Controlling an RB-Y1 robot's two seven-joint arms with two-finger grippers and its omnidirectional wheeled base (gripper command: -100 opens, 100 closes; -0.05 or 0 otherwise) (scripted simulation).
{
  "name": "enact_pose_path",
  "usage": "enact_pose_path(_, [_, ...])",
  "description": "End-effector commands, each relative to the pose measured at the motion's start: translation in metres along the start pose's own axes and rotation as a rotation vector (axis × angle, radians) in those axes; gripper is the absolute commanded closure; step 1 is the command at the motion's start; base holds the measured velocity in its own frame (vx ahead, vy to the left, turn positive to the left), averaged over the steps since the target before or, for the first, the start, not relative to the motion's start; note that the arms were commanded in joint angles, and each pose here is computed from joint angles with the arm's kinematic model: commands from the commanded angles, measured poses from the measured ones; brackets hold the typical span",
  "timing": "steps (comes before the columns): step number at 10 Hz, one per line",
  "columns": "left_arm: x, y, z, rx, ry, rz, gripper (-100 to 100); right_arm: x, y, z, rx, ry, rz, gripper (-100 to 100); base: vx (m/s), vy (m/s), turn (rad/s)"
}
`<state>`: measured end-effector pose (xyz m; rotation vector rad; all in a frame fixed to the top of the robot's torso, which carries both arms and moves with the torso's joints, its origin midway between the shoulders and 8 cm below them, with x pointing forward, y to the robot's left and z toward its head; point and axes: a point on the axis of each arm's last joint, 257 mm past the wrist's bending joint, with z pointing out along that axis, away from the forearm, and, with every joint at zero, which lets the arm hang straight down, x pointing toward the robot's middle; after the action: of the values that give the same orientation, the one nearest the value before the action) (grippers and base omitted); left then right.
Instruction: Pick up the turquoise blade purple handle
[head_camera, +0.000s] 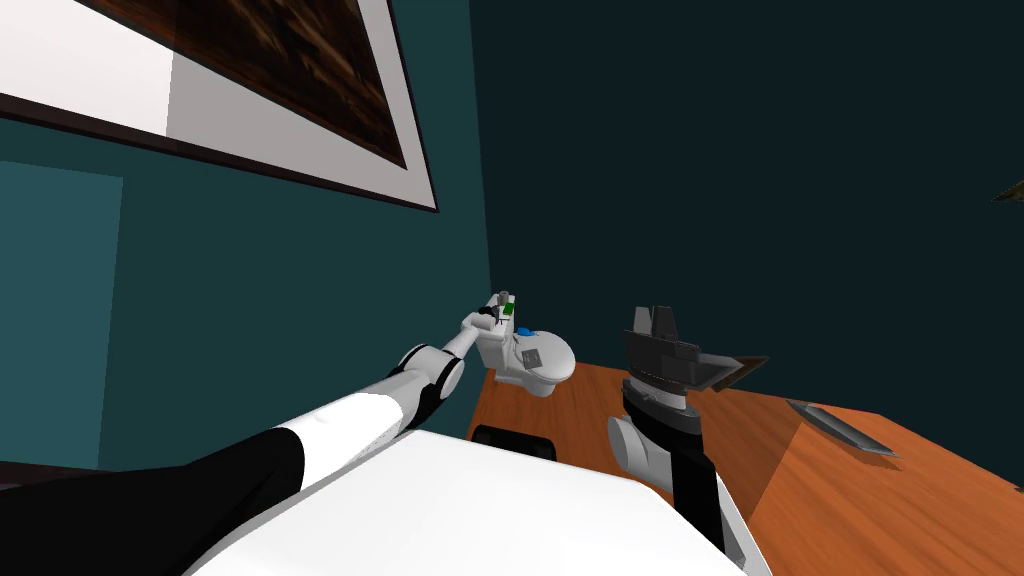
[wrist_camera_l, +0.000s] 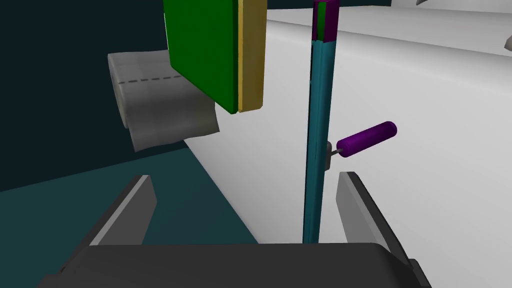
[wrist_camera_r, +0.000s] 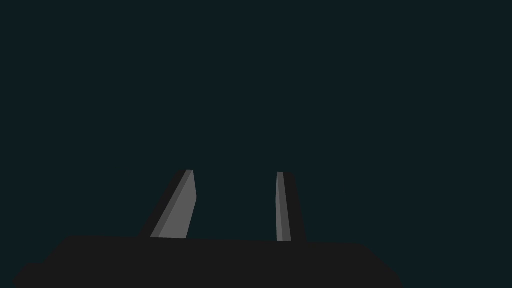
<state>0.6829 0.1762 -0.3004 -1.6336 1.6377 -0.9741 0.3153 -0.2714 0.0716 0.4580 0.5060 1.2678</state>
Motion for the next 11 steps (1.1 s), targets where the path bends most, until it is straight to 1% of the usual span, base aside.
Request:
enact_pose_path(1, [-0.001,0.005,0.002,-0.017,-0.006,-0.006,-100,0.000,0.000,0.000,0.000,0.000,0.000,0,-0.062,-0.003,-0.063])
enact_pose_path(2, [-0.003,0.011,0.003,-0.030,-0.009,-0.006,-100,0.000,0.000,0.000,0.000,0.000,0.000,0,-0.028,0.001,0.008])
enact_pose_path(3, [-0.001,-0.020,0.003,0.032,0.000,-0.030,-100,0.000,0.000,0.000,0.000,0.000,0.000,0,-0.057,0.007,-0.110])
enact_pose_path(4, [0.002,-0.017,0.004,0.012,0.000,-0.024,-100,0.000,0.000,0.000,0.000,0.000,0.000,0,-0.073,0.008,-0.060])
enact_pose_path(5, [-0.003,0.003,0.006,-0.027,-0.009,-0.026,-100,0.000,0.000,0.000,0.000,0.000,0.000,0,-0.035,-0.001,0.012])
enact_pose_path(6, [-0.003,0.004,0.007,-0.030,-0.010,-0.026,-100,0.000,0.000,0.000,0.000,0.000,0.000,0,-0.005,-0.006,0.010])
enact_pose_path(7, [-0.003,0.002,0.006,-0.024,-0.009,-0.027,-100,0.000,0.000,0.000,0.000,0.000,0.000,0,0.000,0.000,0.000])
enact_pose_path(8, [-0.003,0.002,0.007,-0.025,-0.009,-0.027,100,0.000,0.000,0.000,0.000,0.000,0.000,0,0.000,0.000,0.000])
enact_pose_path(10, [-0.003,0.004,0.007,-0.028,-0.009,-0.028,100,0.000,0.000,0.000,0.000,0.000,0.000,0,-0.003,-0.001,0.001])
enact_pose_path(11, [-0.003,0.001,0.006,-0.024,-0.009,-0.028,100,0.000,0.000,0.000,0.000,0.000,0.000,0,0.000,0.000,0.000])
